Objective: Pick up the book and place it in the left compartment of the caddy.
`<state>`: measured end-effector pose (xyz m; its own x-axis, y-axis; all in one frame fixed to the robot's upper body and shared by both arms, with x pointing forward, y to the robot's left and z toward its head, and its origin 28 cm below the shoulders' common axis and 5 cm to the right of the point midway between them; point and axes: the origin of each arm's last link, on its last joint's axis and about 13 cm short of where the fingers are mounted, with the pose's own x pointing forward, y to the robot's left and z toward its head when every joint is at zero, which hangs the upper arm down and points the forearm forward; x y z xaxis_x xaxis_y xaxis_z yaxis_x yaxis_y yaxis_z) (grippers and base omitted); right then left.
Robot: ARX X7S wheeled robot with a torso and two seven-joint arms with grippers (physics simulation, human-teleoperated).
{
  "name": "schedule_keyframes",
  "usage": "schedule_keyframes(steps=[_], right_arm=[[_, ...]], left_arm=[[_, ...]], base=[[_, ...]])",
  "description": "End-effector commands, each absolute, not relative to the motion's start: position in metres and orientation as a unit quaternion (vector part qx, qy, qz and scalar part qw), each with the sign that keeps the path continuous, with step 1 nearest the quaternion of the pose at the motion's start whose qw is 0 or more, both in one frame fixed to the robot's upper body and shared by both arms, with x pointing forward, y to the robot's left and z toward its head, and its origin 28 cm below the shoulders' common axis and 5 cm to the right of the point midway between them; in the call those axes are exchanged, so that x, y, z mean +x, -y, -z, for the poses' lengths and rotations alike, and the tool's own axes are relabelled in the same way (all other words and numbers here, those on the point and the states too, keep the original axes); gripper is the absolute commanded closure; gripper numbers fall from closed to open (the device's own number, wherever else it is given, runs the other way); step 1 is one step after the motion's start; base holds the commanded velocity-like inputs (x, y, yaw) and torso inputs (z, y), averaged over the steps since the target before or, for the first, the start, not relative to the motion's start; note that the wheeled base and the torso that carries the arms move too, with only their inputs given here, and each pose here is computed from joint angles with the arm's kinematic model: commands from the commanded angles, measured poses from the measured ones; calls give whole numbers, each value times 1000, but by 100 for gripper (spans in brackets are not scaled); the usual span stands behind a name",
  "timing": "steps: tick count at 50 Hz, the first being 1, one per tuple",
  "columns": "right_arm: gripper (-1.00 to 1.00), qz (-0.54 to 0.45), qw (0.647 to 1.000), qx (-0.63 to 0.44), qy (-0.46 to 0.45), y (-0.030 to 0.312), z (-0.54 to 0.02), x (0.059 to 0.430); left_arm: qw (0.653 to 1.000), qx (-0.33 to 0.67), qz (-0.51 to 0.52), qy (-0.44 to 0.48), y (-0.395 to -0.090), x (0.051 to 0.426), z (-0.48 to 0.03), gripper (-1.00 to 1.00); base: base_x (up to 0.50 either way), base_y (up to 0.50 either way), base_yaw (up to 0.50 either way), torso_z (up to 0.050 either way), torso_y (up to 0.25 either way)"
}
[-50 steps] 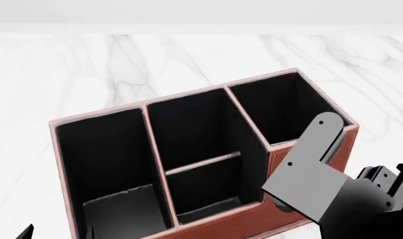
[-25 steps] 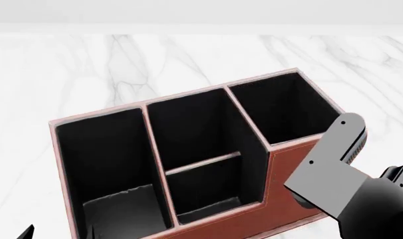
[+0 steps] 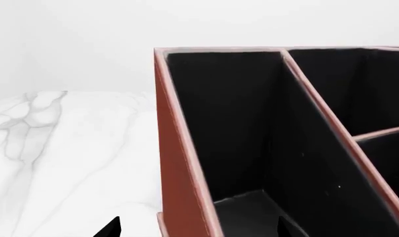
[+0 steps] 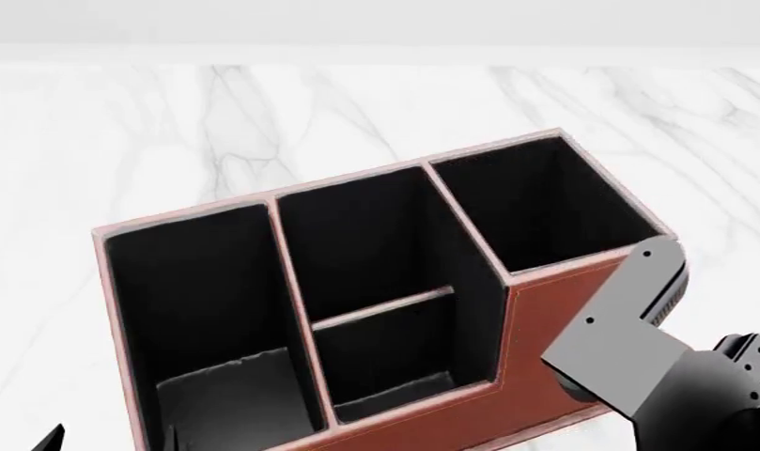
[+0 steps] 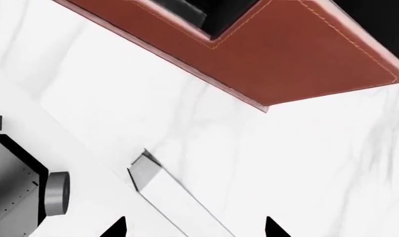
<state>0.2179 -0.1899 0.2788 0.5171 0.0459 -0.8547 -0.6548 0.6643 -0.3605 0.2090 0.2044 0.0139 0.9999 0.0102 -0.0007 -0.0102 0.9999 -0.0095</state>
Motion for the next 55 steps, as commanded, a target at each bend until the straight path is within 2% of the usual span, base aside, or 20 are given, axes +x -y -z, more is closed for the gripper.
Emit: schedule_keyframes(steps=[1, 55], right_arm=[[-100, -227, 795, -340, -449, 192, -265, 222], [-100, -243, 773, -312, -497, 198, -212, 242]], left_arm=[[1000, -5, -5, 0, -204, 209, -14, -100], [1000, -4, -1, -1, -204, 208, -14, -100]], base=[[0, 0, 0, 0, 0], [0, 0, 0, 0, 0]])
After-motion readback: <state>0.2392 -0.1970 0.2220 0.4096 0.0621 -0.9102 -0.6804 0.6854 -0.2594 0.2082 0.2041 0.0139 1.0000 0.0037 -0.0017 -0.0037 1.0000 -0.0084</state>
